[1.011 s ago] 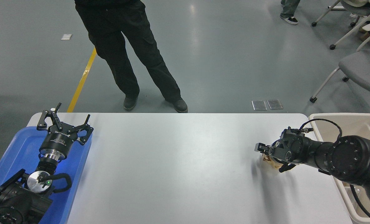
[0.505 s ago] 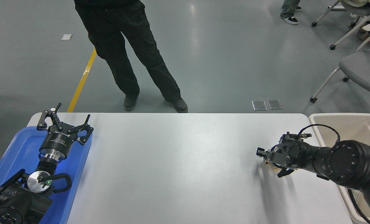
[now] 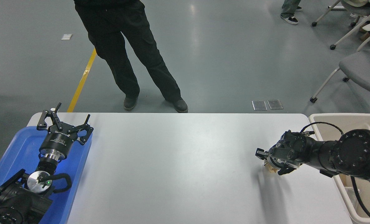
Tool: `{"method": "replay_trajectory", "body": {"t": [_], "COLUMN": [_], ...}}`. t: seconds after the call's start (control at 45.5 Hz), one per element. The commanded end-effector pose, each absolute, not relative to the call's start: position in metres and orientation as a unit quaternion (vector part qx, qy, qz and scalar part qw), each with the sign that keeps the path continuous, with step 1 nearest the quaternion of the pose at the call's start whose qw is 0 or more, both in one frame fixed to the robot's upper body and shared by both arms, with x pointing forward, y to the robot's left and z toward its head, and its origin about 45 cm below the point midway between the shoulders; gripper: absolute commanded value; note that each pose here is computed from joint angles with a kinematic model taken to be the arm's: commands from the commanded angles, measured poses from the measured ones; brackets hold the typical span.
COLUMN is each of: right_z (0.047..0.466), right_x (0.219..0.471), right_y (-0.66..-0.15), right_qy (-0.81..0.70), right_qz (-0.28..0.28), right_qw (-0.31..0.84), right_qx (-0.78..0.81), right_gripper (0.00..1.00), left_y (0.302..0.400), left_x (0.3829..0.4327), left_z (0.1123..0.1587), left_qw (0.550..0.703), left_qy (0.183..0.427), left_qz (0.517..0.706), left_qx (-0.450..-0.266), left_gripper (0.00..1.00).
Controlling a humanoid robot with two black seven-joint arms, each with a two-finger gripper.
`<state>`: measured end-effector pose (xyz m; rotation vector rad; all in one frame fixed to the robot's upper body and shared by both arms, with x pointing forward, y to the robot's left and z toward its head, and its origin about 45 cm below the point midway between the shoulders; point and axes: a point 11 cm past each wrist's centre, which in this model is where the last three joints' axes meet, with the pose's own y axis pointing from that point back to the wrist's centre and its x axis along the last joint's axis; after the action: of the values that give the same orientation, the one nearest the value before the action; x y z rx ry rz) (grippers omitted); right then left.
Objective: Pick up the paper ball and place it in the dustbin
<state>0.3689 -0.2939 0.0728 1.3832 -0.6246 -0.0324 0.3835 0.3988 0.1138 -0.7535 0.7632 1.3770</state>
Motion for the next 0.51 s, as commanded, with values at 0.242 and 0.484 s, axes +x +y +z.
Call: {"method": "replay_trajectory", "body": {"t": [0.242,0.484], "right_z": [0.200,0.293], "right_x": [0.355,0.351], "right_y": [-0.273,-0.232], "right_qy": [-0.177,-0.065], "right_qz": [-0.026,-0.008], "right_qw": [0.723,0.705], "right_qx": [0.667,0.706], "right_gripper": [0.00,0.00], "left_y": [0.3985,0.3980], "left_x": [0.3835,0.3834], "left_z": [0.1135,0.1132], "left_qw": [0.643,0.644], "left_qy": [0.336,0.336], "left_qz": [0.604,0.604], "left_qx": [-0.330,-0.328], "left_gripper": [0.99,0.99]}}
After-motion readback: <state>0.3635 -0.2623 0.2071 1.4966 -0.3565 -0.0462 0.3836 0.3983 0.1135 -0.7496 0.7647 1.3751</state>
